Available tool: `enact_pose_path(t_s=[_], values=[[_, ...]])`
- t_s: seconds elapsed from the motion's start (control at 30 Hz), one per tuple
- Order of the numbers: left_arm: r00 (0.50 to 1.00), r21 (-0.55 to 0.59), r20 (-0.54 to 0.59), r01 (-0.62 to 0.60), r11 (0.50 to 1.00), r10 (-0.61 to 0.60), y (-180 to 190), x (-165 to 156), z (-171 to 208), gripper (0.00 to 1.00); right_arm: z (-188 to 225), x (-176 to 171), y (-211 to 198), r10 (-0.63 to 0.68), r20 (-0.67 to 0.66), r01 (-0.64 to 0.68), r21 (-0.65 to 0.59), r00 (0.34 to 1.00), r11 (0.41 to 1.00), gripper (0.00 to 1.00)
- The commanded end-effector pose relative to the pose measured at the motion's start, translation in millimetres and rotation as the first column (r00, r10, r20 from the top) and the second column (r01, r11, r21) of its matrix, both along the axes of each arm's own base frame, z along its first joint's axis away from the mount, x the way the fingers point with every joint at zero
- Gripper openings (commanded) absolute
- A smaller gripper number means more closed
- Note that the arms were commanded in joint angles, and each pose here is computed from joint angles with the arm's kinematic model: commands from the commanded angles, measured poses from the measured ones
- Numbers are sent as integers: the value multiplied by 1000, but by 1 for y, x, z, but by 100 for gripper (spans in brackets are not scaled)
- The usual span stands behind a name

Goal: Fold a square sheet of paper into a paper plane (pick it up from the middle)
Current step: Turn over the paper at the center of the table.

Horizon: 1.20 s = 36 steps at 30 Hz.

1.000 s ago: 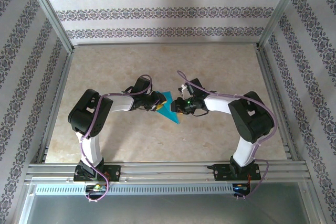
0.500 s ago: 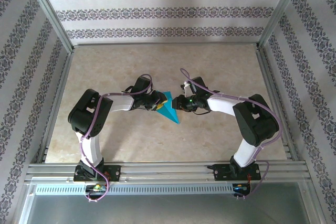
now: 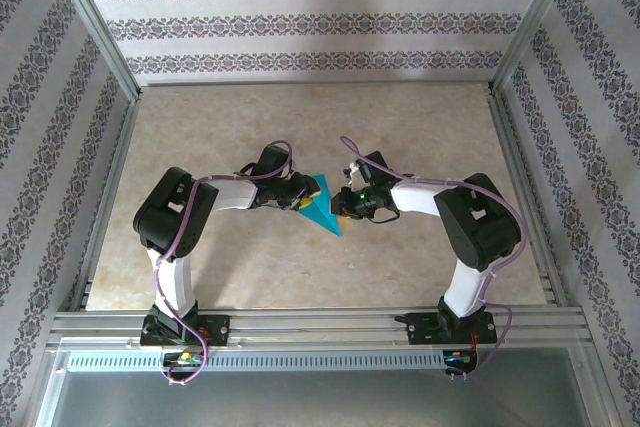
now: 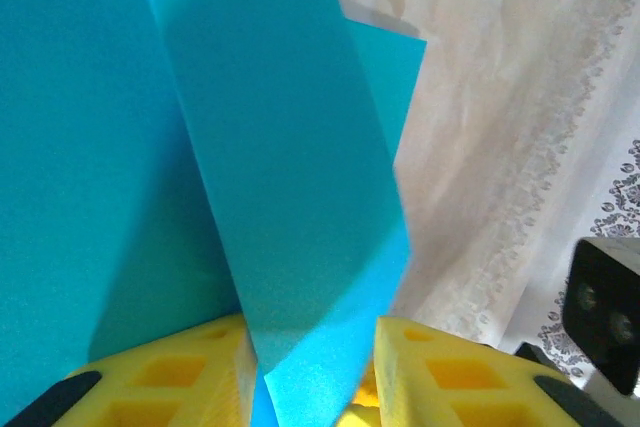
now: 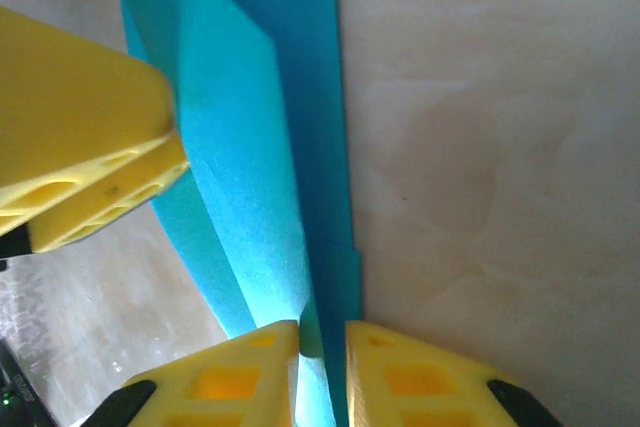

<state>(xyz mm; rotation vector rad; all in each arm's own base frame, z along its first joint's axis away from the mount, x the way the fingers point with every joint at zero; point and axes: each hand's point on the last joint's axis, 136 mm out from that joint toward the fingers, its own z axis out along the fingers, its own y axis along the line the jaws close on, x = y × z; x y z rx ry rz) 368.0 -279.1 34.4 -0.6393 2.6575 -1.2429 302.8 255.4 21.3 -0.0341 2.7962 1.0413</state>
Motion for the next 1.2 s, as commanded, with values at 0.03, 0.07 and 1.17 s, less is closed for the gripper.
enact_pose_path(t_s=[0.03,0.07,1.17], values=[[996,-52,80,52,997,-47,-13,9,14,36,-8,0,-5,-2,-24,1,-38,1000,999,17],[995,-56,88,55,997,-50,-14,10,16,36,-9,0,-5,-1,-26,0,-41,1000,999,17],[959,582,-28,244,776,-281,73,-12,67,5,158,56,-136,-156,643,326,-153,750,933,96]])
